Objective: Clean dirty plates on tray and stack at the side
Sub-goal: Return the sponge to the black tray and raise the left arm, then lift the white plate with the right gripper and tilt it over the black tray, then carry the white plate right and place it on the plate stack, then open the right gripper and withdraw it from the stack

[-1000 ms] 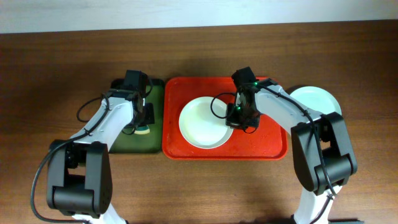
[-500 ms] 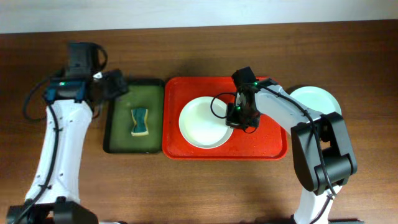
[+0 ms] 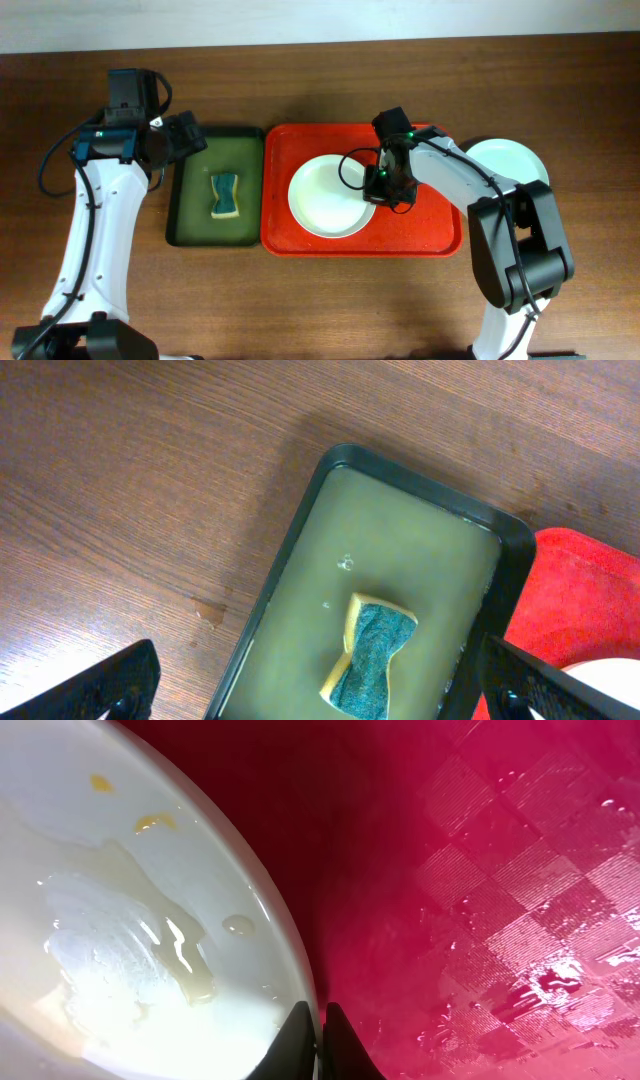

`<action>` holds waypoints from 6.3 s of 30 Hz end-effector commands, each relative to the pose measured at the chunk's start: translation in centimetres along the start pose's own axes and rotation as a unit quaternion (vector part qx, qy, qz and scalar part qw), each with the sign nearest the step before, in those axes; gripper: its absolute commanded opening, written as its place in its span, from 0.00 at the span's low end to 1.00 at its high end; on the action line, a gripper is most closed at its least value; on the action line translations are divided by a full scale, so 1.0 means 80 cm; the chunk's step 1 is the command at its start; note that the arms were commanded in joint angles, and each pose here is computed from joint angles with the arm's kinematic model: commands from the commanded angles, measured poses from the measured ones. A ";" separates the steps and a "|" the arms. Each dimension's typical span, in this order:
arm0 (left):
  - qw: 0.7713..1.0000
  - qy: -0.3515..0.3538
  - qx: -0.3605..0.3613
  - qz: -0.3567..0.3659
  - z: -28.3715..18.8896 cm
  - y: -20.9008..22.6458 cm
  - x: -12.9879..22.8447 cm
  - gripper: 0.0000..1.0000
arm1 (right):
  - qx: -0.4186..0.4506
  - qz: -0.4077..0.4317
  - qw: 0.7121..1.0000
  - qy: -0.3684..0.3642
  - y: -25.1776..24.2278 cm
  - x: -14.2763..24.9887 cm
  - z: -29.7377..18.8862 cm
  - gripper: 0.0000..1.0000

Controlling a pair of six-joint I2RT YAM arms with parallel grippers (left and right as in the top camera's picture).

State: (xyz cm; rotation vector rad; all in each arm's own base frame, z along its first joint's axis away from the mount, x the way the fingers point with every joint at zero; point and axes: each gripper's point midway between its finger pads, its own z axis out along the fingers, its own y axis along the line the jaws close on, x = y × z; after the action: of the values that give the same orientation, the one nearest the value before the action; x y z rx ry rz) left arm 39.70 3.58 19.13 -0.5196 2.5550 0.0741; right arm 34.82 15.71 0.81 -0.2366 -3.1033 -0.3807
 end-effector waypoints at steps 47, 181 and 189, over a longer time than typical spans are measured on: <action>1.000 0.001 0.001 -0.006 0.000 0.001 0.000 0.99 | 0.039 -0.125 0.902 -0.412 0.230 -0.071 -0.146 0.04; 1.000 0.001 0.001 -0.007 0.000 0.001 -0.001 0.99 | -0.008 -0.142 0.990 -0.015 -0.066 -0.016 -0.147 0.98; 1.000 0.001 0.001 -0.007 0.000 0.001 -0.001 0.99 | -0.008 -0.142 0.990 -0.014 -0.067 -0.016 -0.147 0.99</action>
State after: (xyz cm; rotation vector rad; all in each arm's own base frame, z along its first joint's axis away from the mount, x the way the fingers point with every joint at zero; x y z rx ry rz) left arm 39.64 3.62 19.07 -0.5218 2.5585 0.0748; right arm 34.86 7.36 10.22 0.1875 -3.1452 -0.4021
